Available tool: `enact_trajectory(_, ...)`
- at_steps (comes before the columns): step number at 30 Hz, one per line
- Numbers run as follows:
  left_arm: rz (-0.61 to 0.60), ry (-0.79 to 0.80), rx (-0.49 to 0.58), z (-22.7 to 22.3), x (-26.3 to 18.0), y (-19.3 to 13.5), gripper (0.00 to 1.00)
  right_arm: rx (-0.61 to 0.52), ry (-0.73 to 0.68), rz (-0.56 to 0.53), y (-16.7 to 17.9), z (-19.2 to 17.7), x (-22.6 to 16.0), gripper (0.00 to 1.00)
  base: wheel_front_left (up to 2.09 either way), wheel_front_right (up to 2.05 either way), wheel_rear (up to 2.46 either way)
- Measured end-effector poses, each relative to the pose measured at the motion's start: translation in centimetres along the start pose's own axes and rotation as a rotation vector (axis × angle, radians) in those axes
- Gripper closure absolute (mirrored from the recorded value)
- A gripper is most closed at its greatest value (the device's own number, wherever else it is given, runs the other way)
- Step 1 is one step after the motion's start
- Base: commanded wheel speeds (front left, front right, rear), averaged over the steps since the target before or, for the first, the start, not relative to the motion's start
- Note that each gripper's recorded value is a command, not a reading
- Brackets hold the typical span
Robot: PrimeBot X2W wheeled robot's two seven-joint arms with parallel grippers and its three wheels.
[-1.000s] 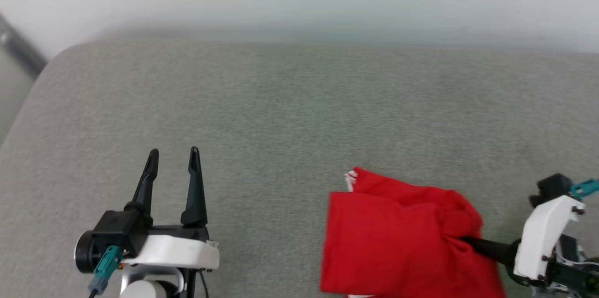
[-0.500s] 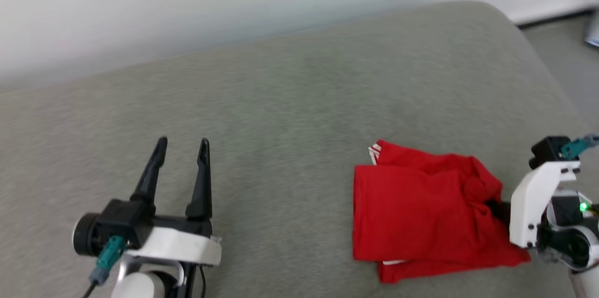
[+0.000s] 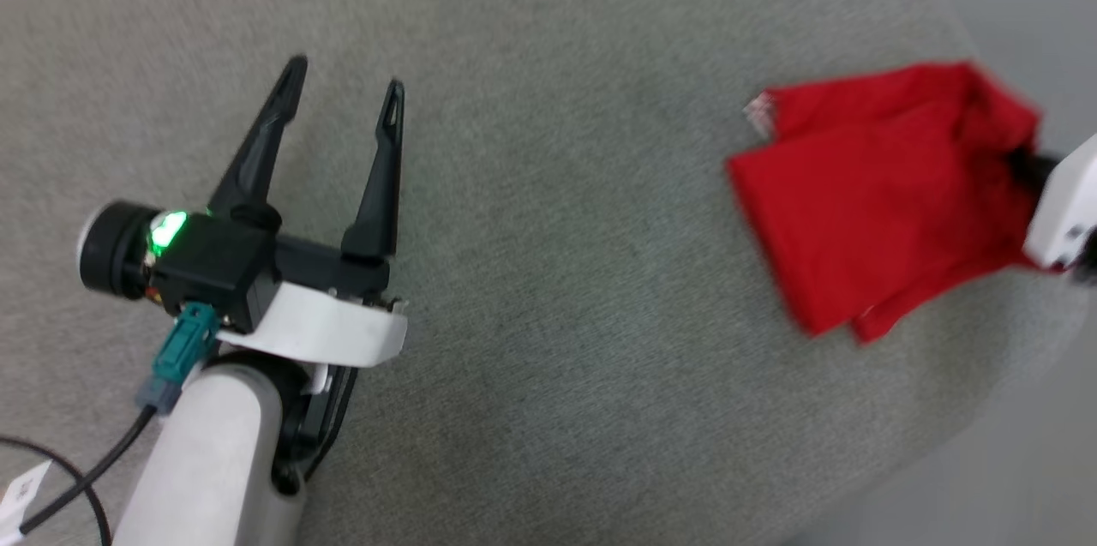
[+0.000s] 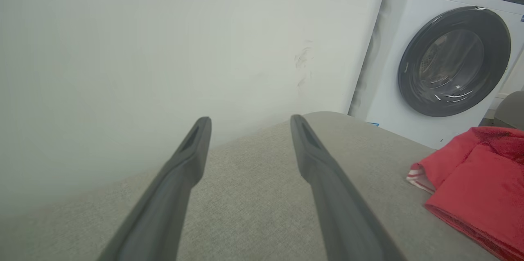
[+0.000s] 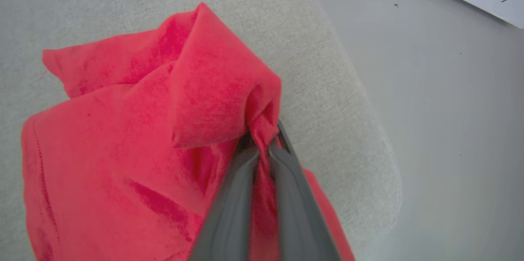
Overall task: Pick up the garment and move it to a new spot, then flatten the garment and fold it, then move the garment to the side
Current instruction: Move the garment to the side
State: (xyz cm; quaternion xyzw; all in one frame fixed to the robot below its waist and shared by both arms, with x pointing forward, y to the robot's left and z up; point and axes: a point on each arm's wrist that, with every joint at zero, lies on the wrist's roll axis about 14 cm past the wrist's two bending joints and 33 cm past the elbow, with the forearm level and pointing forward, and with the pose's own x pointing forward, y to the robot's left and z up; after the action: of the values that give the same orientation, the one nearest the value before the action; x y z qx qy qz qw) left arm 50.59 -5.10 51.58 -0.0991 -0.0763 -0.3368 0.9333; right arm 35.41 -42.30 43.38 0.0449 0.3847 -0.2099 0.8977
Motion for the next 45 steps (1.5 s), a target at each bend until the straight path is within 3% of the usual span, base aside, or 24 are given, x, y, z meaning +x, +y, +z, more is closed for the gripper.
enact_trajectory(7, -0.013, 0.023, -0.021, -3.9, 1.7, 2.0, 0.00, -0.023, -0.080, -0.156, -3.7, 4.3, 4.4, 1.00, 0.00, 0.00, 0.00)
enact_trajectory(14, 0.015, 0.073, -0.010, -7.4, 1.2, 4.7, 0.00, -0.037, -0.054, -0.199, -3.0, 3.1, 9.5, 1.00, 0.00, 0.00, 0.00)
enact_trajectory(15, 0.020, 0.080, -0.009, -7.7, 1.1, 5.0, 0.00, -0.037, -0.054, -0.203, -2.9, 2.8, 10.0, 0.96, 0.00, 0.00, 0.00)
enact_trajectory(16, 0.027, 0.083, -0.007, -7.9, 1.0, 5.3, 0.00, -0.025, -0.050, -0.206, -2.8, 2.4, 10.5, 0.67, 0.00, 0.00, 0.00)
enact_trajectory(17, 0.032, 0.085, -0.005, -7.9, 0.8, 5.5, 0.00, -0.030, -0.044, -0.210, -2.8, 2.1, 10.8, 0.51, 0.00, 0.00, 0.00)
enact_trajectory(18, 0.036, 0.087, -0.003, -8.0, 0.7, 5.6, 0.00, -0.035, -0.047, -0.214, -2.8, 2.0, 11.1, 0.00, 0.00, 0.00, 0.00)
enact_trajectory(28, 0.075, 0.086, -0.012, -6.1, -0.8, 5.0, 0.00, -0.125, -0.260, -0.263, -5.5, 4.9, 7.2, 0.00, 0.00, 0.00, 0.00)
enact_trajectory(35, 0.162, 0.099, -0.022, -3.7, -4.1, 4.5, 0.00, -0.136, -0.416, -0.226, -5.8, 5.0, 2.6, 0.00, 0.00, 0.00, 0.00)
enact_trajectory(39, 0.211, 0.098, -0.027, -2.1, -6.1, 4.1, 0.00, -0.116, -0.480, -0.150, -3.6, 3.9, 0.9, 0.00, 0.00, 0.00, 0.00)
enact_trajectory(45, 0.288, 0.086, -0.025, 0.2, -9.2, 3.9, 0.00, -0.064, -0.546, 0.020, 2.3, 2.0, -1.3, 0.00, 0.00, 0.00, 0.00)
